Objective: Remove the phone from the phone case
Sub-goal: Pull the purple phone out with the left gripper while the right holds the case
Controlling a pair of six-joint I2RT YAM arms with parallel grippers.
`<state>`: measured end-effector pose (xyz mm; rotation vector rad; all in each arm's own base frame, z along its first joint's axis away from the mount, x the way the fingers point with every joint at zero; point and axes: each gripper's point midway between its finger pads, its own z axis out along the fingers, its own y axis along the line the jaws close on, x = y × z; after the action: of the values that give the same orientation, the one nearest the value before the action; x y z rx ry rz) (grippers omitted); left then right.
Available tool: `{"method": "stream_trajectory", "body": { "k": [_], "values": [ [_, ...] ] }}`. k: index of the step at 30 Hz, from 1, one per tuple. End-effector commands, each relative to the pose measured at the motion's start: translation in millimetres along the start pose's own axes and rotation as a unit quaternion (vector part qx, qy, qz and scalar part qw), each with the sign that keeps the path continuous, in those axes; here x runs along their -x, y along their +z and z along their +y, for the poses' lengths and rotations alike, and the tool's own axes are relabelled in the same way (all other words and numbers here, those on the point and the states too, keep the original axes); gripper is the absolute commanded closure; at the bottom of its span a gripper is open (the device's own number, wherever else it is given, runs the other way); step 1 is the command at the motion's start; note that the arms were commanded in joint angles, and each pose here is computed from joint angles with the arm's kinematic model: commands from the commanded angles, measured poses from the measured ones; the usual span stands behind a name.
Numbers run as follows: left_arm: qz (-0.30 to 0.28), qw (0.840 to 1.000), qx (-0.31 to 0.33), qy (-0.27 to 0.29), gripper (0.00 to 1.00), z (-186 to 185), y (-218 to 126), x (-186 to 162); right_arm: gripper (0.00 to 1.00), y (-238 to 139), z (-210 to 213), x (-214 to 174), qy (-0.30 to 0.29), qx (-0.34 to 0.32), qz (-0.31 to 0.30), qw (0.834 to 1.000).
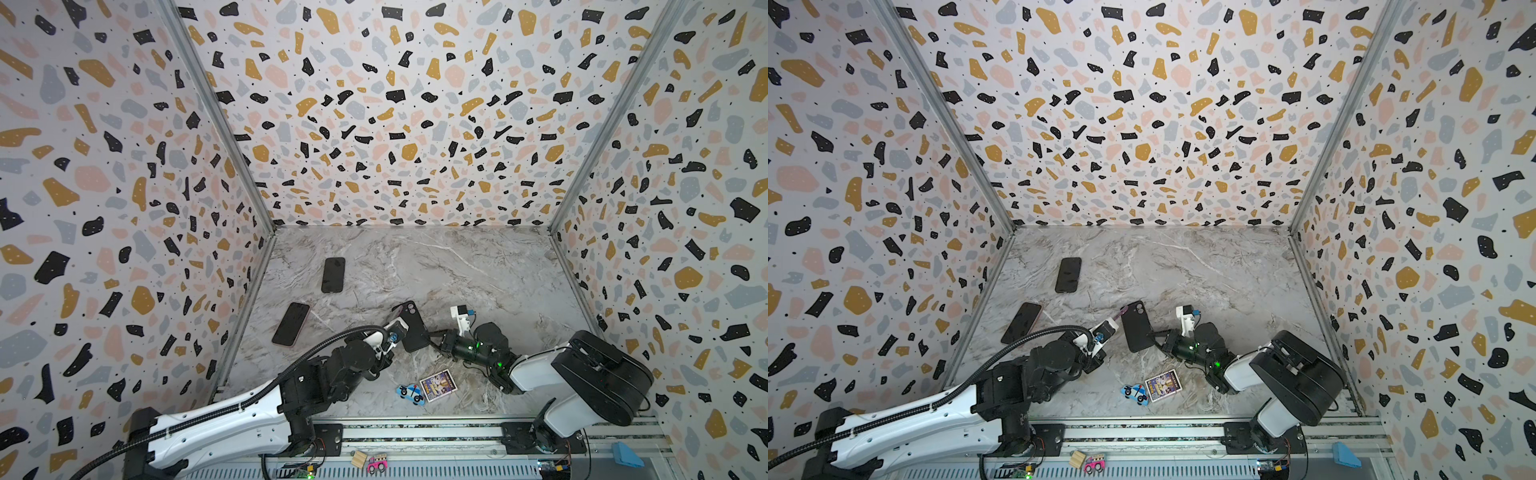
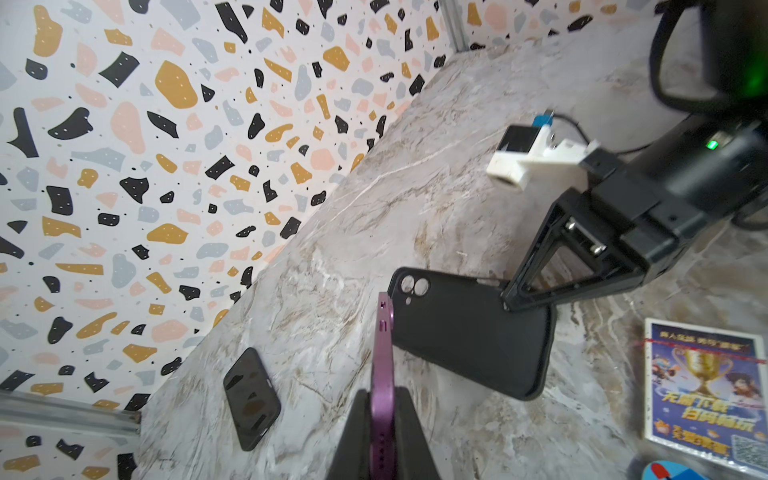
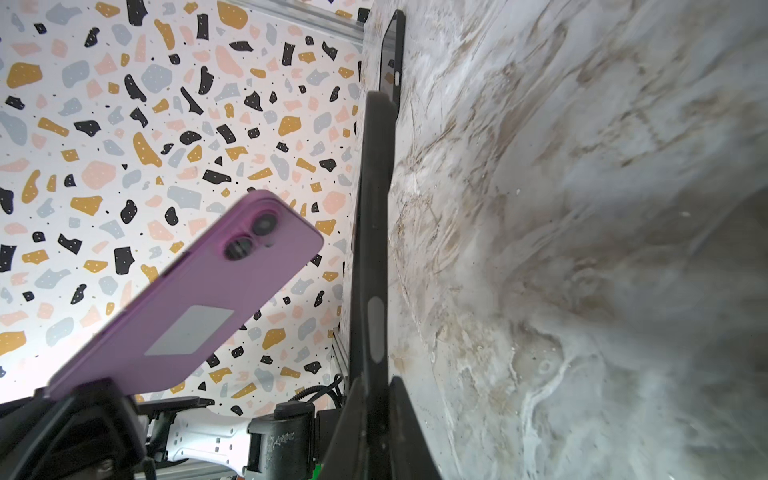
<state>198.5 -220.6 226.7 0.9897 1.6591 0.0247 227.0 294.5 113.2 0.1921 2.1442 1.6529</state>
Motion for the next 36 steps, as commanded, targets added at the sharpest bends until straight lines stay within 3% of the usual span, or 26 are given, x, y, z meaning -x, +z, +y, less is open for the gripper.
{"method": "stream_trajectory", "body": {
  "k": [1, 8, 25, 36],
  "values": [
    [-0.011, 0.999, 0.022, 0.041, 1.0, 2.5, 6.2, 6.7, 1.0, -7.6, -7.1, 3.5, -0.01, -0.024, -0.004, 1.0],
    [-0.001, 0.991, -0.015, 0.134, 1.0, -22.6, 17.8, -13.6, 1.0, -10.6, -6.6, 7.8, -0.011, -0.035, -0.008, 0.999],
    [0.049, 0.952, -0.016, 0.3, 1.0, -48.4, 39.5, -77.2, 1.0, 3.7, -12.1, 1.9, 0.004, -0.034, 0.007, 0.999],
    [0.062, 0.936, -0.015, 0.347, 0.97, -51.7, 42.4, -102.7, 1.0, 17.7, -11.8, -12.7, 0.013, -0.025, 0.026, 0.999]
  ]
}}
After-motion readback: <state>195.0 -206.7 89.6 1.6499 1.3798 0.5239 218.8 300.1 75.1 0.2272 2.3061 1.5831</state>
